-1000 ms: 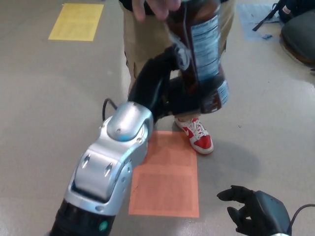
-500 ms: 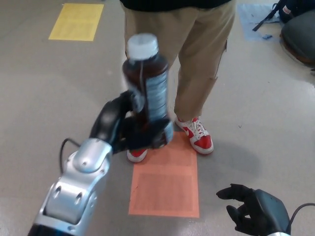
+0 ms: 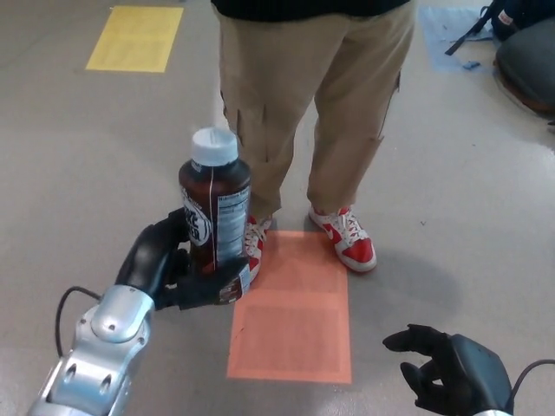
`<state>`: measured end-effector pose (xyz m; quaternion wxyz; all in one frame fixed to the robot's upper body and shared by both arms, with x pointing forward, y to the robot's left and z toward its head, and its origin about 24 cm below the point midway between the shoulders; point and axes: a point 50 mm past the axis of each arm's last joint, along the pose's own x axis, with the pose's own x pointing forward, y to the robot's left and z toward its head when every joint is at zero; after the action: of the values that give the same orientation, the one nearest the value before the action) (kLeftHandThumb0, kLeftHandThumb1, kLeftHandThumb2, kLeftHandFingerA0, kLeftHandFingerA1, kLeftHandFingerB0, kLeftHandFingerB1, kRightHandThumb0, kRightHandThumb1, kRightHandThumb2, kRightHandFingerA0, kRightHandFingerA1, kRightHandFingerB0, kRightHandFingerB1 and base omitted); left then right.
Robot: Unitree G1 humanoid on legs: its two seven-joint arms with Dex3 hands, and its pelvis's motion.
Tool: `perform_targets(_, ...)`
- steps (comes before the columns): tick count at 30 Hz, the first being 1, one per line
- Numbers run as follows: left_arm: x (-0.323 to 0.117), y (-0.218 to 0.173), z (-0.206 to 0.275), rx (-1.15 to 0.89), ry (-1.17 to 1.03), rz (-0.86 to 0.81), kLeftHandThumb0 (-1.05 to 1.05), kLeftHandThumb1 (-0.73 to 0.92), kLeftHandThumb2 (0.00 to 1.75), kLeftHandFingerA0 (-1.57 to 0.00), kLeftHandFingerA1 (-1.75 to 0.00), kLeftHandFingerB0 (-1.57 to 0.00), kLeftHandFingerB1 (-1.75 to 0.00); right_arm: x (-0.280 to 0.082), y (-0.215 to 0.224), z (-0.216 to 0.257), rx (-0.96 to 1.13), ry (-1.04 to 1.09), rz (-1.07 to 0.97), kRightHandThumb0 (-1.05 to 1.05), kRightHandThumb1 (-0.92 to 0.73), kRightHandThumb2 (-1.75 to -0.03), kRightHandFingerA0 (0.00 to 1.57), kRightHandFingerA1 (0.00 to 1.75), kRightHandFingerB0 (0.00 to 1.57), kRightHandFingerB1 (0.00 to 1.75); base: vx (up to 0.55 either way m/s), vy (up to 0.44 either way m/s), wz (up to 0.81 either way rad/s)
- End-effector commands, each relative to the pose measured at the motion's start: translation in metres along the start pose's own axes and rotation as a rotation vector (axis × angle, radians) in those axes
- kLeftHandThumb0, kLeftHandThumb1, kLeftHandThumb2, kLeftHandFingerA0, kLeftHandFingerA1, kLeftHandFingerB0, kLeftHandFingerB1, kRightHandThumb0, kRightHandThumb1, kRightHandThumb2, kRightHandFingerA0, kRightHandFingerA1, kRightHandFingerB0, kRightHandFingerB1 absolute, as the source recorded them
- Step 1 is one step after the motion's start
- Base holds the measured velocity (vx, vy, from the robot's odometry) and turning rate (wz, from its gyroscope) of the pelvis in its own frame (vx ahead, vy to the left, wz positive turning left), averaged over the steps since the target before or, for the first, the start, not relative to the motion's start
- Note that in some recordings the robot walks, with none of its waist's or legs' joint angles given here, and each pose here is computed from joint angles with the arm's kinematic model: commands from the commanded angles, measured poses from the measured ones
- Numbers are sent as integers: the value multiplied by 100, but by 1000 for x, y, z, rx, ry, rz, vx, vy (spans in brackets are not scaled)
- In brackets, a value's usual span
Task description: The robot recieved a bottle of protein shake from a person using its left hand and then shake the protein up and down 2 two times and hand it back to the person
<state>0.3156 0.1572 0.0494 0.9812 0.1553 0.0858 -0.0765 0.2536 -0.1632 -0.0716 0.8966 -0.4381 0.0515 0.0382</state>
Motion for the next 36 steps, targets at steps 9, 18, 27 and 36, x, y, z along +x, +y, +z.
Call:
perform_targets(9, 9, -4, -8, 35, 42, -44, -17, 84, 65, -113, -73, -71, -92, -1, -7, -8, 3, 28, -29, -22, -73, -64, 93, 50, 78, 45, 0, 0, 0)
perform_targets(18, 16, 49, 147, -173, -393, 65, -19, 83, 64, -111, -82, -70, -98, 8, -11, -1, 19, 29, -48, -21, -72, -62, 90, 47, 80, 44, 0, 0, 2)
perform_targets(27, 9, -8, 6, -43, 13, -92, -20, 85, 65, -112, -76, -67, -96, 7, -11, -1, 19, 21, -45, -20, -74, -63, 92, 48, 79, 44, 0, 0, 0)
perform_targets(36, 16, 34, 145, -171, -373, 14, -17, 82, 64, -108, -88, -77, -86, 12, -13, 2, -16, 16, -58, -24, -74, -62, 89, 47, 81, 44, 0, 0, 2)
